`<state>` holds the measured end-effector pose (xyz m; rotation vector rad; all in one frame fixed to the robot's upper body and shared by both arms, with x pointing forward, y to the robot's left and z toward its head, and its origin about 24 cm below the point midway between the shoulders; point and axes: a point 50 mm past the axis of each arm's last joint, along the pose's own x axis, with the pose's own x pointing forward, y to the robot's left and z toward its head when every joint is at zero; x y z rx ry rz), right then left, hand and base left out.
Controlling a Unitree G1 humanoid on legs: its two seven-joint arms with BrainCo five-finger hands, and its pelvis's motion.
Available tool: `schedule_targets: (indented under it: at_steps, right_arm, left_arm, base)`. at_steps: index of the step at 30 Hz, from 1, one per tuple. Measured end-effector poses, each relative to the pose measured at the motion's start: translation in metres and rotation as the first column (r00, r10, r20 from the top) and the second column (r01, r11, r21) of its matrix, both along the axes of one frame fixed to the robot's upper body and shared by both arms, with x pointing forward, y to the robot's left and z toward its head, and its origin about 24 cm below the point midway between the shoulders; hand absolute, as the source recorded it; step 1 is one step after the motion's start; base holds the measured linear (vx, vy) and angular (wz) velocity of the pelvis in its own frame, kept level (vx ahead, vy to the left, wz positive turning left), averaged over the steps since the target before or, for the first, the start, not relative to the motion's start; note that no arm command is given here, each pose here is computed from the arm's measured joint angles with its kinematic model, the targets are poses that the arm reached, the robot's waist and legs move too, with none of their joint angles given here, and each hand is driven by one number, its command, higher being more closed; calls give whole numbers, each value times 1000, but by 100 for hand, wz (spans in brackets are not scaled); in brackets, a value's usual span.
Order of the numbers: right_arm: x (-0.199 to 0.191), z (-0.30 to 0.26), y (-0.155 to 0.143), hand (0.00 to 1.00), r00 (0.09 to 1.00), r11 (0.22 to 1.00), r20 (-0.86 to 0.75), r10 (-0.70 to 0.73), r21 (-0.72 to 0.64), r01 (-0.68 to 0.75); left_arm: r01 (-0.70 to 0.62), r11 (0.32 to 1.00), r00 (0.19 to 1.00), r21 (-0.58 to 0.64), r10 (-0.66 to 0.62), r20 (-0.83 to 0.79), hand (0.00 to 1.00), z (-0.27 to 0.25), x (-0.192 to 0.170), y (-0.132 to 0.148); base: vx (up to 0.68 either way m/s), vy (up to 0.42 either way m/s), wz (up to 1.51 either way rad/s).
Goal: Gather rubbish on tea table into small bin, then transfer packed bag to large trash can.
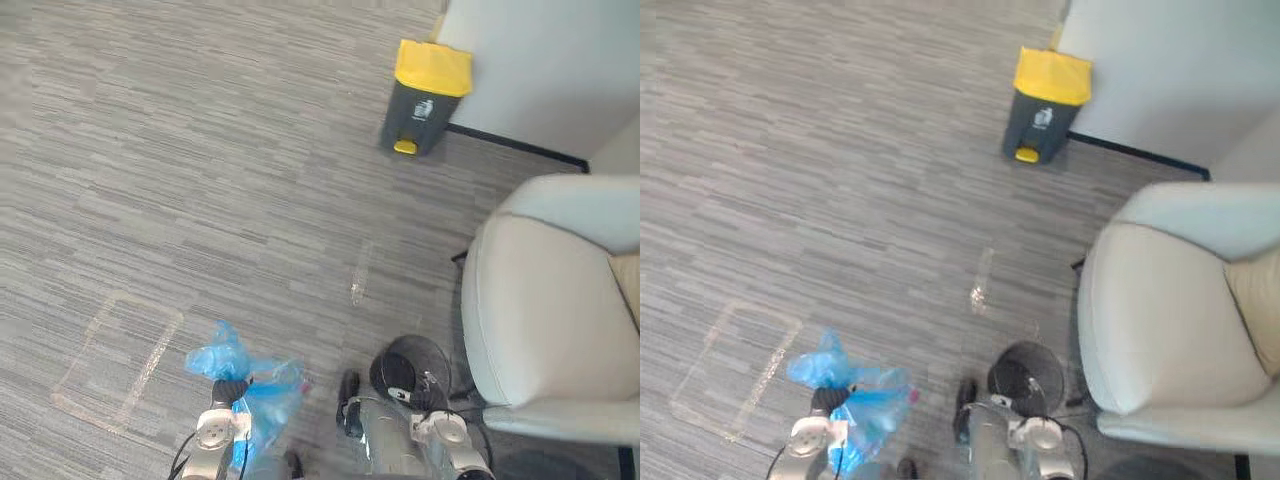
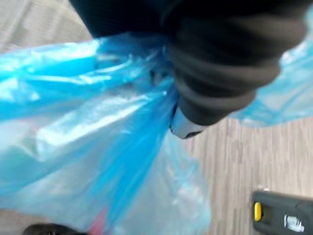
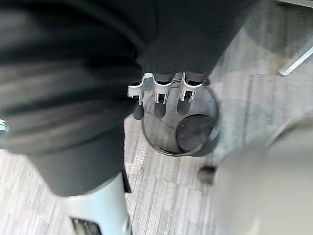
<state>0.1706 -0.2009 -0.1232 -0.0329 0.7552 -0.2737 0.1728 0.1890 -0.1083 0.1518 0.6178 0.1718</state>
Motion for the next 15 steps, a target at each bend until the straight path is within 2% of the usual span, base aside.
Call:
schedule_targets:
  at_steps: [2,5,8,15]
  right_arm:
    - [-1,2,-9,0,1000,1000,9,-15,-18,15]
    - [-7,3,0,0,998,999,35,-47,12,47]
    - [-2,4,8,0,998,998,44,-48,35,47]
    - [-7,0,17,0,997,996,24,-71,57,70]
  left_arm:
    - [-1,999,1000,-33,0,-4,100,-1,1,-11]
    - [-42,997,999,-63,41,-22,100,-5,-10,-14]
    - [-30,997,999,-70,32,30,100,4,4,-15]
    - [-29,995,1000,-92,29,0,100,-2,-3,-22]
  base:
    - [480,-144,5]
    - [247,-90,-50]
    - [388,57,-42]
    - [371,278,-57]
